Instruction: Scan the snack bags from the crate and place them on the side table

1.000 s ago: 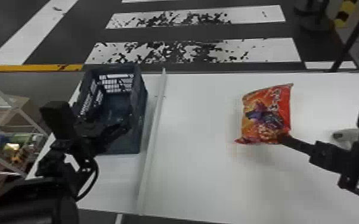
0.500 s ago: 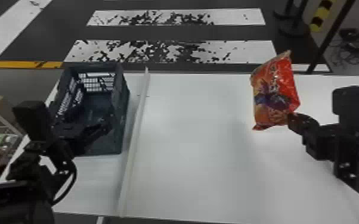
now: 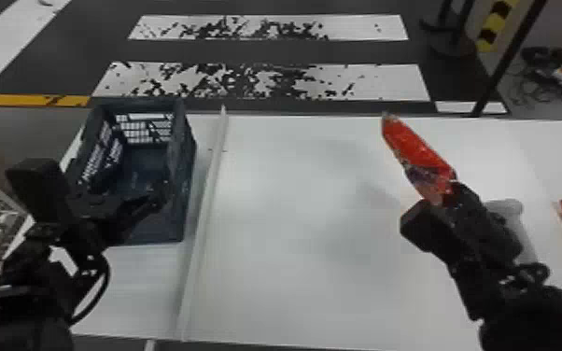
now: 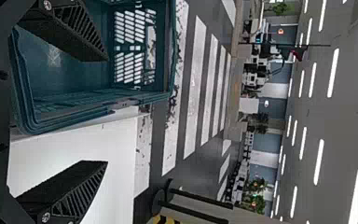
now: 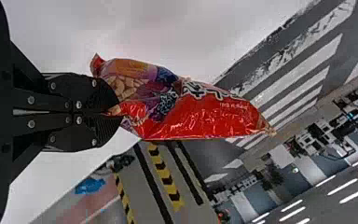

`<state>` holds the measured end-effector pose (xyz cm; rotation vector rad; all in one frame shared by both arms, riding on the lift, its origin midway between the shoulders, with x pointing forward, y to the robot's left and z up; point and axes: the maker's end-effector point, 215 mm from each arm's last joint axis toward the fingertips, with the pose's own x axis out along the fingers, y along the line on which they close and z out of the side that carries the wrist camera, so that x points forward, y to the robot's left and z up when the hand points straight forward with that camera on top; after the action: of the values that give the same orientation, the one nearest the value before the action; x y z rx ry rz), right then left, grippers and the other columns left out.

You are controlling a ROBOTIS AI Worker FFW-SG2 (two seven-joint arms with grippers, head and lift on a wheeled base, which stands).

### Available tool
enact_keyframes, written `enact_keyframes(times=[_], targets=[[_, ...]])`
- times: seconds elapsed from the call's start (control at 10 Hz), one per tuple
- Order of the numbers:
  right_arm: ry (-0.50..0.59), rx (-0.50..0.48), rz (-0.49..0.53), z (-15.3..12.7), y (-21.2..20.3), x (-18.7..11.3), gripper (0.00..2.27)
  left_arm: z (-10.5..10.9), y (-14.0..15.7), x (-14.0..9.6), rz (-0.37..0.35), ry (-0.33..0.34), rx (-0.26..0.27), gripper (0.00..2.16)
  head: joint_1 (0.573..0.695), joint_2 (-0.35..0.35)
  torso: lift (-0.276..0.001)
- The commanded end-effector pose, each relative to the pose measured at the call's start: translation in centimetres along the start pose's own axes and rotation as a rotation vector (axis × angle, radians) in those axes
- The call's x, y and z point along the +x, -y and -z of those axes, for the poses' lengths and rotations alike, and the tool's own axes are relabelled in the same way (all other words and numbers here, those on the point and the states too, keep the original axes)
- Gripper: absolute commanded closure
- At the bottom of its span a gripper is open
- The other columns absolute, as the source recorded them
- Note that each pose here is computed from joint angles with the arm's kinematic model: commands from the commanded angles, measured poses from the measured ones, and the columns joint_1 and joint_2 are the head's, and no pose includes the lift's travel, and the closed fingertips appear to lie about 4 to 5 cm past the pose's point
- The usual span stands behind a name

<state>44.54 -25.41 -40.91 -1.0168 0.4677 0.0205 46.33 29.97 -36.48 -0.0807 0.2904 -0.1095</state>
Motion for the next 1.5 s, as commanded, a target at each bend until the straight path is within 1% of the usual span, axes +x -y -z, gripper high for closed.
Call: enact_keyframes(times=[0.0, 0.1, 0.2, 0.3, 0.4, 0.5, 0.6, 0.7, 0.8, 1.0, 1.2, 1.3, 1.4], targets=[[0.001, -0.239, 0.049, 0.3, -2.8, -0.8, 2.25, 0.1, 0.0, 0.0, -0.001, -0.001, -0.004, 0.09, 0.695, 0.052, -0.094], [-0.012, -0.355, 0.075, 0.8, -4.2, -1.6, 2.25, 0.3, 0.0, 0.0, 0.0, -0.004, -0.004, 0.09, 0.695, 0.064, -0.094], [-0.007, -0.435, 0.07, 0.9, -5.8, -2.4, 2.25, 0.2, 0.0, 0.0, 0.0, -0.003, -0.004, 0.09, 0.695, 0.076, -0.094], [0.015, -0.476, 0.023, 0.9, -8.0, -3.2, 2.17, 0.3, -0.1, 0.0, -0.002, -0.004, -0.005, 0.09, 0.695, 0.082, -0.094], [0.029, -0.489, -0.02, 0.9, -9.8, -4.0, 1.81, 0.4, -0.2, 0.0, -0.003, -0.006, -0.005, 0.09, 0.695, 0.097, -0.094], [0.04, -0.475, -0.059, 0.7, -11.1, -4.8, 0.98, 0.4, -0.3, 0.0, -0.005, -0.007, -0.005, 0.09, 0.695, 0.116, -0.094], [0.04, -0.432, -0.112, 0.6, -12.0, -5.2, 0.25, 0.5, -0.2, -0.1, -0.004, -0.008, -0.007, 0.09, 0.695, 0.136, -0.094], [0.036, -0.363, -0.185, 0.5, -12.8, -5.8, 0.0, 0.5, -0.2, -0.1, -0.004, -0.008, -0.006, 0.09, 0.695, 0.151, -0.094], [0.029, -0.278, -0.258, 0.3, -13.0, -6.2, 0.01, 0.6, -0.3, -0.2, -0.004, -0.009, -0.006, 0.09, 0.695, 0.164, -0.094], [0.016, -0.043, -0.47, -0.5, -13.9, -7.4, 0.07, 0.6, -0.2, -0.2, -0.002, -0.01, -0.01, 0.09, 0.695, 0.179, -0.094], [0.026, 0.172, -0.627, -1.8, -13.7, -7.9, 0.08, 0.6, -0.2, -0.2, -0.002, -0.008, -0.01, 0.09, 0.695, 0.2, -0.094], [0.039, 0.313, -0.734, -2.9, -13.6, -8.3, 0.08, 0.7, -0.3, -0.2, -0.004, -0.011, -0.01, 0.09, 0.695, 0.208, -0.094], [0.068, 0.469, -0.83, -4.8, -13.3, -8.8, 0.08, 0.7, -0.3, -0.3, -0.004, -0.011, -0.01, 0.09, 0.695, 0.215, -0.094]])
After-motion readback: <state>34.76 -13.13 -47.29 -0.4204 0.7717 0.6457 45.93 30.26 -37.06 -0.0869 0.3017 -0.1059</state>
